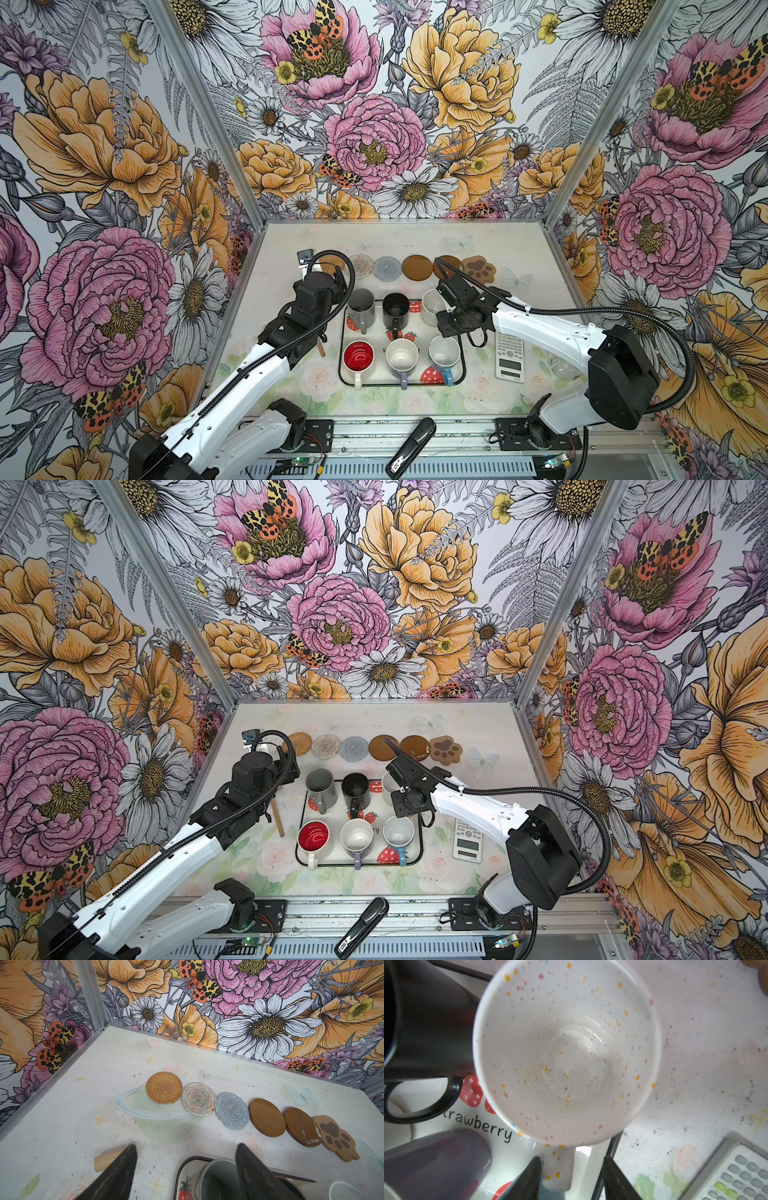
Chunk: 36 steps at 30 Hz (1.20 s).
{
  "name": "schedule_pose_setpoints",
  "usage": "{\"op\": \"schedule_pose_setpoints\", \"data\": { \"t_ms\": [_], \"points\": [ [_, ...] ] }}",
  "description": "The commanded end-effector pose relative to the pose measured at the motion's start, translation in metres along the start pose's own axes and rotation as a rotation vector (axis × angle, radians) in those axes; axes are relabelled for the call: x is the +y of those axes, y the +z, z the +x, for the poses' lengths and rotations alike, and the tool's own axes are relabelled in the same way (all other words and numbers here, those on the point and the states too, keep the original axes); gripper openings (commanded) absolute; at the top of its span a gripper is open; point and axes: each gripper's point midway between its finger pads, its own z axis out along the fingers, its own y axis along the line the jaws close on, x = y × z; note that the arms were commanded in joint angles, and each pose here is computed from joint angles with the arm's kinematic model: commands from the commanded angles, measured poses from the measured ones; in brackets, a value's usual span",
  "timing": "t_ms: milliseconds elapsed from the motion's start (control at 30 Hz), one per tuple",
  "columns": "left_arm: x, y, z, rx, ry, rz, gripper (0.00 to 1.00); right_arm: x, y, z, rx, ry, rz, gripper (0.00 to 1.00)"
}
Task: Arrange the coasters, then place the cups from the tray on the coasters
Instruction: 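Lower the right gripper onto the white speckled mug rim and grasp it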
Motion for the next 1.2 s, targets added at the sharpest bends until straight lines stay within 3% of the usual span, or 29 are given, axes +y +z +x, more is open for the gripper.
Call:
{"op": "schedule_pose_setpoints", "data": {
  "t_ms": [0,400,967,1167],
  "points": [
    [-0.001,0.003,0.002,0.001,-0.011,0.013,0.76,0.002,-0.001,-0.01,-0.031,0.009,0.016,0.49],
    [0.0,0.006,0.004,0.009,-0.009,0.009,0.77,0.004,0.007,-0.02,-0.054,0.028,0.019,0.43],
    [0.001,0.007,0.005,0.012,-0.01,0.007,0.76,0.001,0.013,-0.032,-0.09,0.051,0.027,0.28],
    [0.001,0.009,0.005,0.016,-0.008,0.004,0.76,0.0,0.014,-0.032,-0.09,0.053,0.03,0.13]
  ]
}}
